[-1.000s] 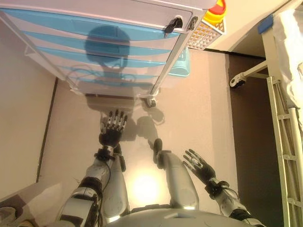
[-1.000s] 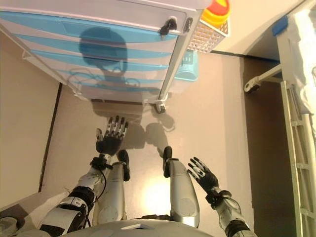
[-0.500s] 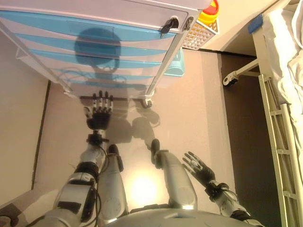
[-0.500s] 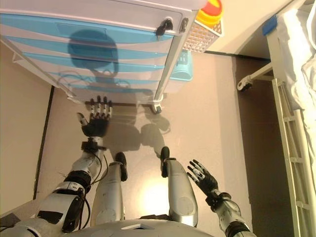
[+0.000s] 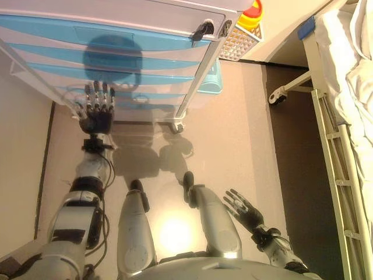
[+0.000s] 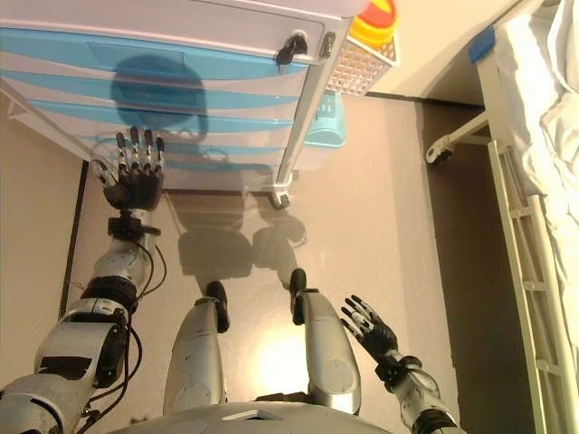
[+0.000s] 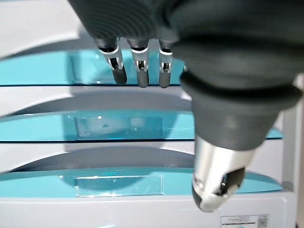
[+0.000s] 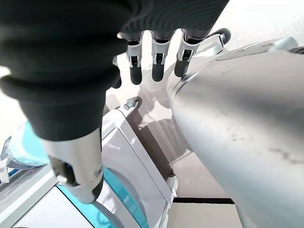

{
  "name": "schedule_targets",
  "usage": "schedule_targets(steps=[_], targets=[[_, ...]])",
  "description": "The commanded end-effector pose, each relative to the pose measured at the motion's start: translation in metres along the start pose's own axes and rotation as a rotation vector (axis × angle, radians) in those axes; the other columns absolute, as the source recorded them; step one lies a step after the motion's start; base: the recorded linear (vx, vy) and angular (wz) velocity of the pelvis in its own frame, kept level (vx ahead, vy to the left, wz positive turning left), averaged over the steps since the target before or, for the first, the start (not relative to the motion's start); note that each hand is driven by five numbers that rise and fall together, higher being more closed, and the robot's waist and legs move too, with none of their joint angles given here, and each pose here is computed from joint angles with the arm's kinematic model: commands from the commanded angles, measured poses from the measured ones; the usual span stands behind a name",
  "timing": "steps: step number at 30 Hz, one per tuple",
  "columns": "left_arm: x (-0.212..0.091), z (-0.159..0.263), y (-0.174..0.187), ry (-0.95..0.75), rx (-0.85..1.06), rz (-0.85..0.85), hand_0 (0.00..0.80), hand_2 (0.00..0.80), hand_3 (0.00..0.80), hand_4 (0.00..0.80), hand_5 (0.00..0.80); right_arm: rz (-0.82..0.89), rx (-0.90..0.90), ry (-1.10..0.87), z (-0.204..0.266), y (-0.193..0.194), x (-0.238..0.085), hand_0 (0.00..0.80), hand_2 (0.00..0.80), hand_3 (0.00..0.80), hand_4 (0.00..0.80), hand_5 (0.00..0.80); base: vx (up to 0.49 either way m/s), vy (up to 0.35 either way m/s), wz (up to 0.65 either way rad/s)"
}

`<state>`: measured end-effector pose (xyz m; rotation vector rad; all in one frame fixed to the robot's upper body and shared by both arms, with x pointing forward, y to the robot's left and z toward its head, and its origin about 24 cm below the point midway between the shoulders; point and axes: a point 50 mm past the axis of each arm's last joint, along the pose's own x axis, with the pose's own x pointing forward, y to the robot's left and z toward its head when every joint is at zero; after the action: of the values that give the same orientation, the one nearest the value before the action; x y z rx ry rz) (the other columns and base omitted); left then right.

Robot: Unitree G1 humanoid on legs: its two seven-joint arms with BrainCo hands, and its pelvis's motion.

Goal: Open the drawer and pick up the medicine

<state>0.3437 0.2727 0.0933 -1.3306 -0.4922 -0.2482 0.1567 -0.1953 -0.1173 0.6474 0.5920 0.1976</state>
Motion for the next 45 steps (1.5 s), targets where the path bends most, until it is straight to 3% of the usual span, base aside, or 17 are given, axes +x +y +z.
schedule_targets(steps=[1, 19, 31, 45], targets=[[0.010, 0.009, -0.006, 0.013, 0.066, -0.005, 0.000, 0.000, 0.000, 0.000, 0.000, 0.009, 0.000, 0.046, -0.017, -0.007, -0.022, 0.000, 0.000, 0.000, 0.000, 0.000, 0.000, 0.000, 0.00], [0.030, 0.017, -0.015, 0.111, 0.170, 0.036, 0.000, 0.000, 0.000, 0.000, 0.000, 0.041, 0.014, 0.054, -0.025, 0.000, -0.019, 0.000, 0.000, 0.000, 0.000, 0.000, -0.002, -0.007, -0.01], [0.000, -0.016, 0.000, 0.222, 0.121, -0.041, 0.000, 0.000, 0.000, 0.000, 0.000, 0.058, 0.023, 0.018, -0.020, 0.012, -0.009, 0.000, 0.000, 0.000, 0.000, 0.000, -0.004, -0.004, 0.00], [-0.016, -0.011, 0.012, 0.167, 0.111, 0.013, 0.000, 0.000, 0.000, 0.000, 0.000, 0.065, 0.026, -0.002, -0.011, 0.013, -0.004, 0.000, 0.000, 0.000, 0.000, 0.000, -0.010, -0.001, 0.00]])
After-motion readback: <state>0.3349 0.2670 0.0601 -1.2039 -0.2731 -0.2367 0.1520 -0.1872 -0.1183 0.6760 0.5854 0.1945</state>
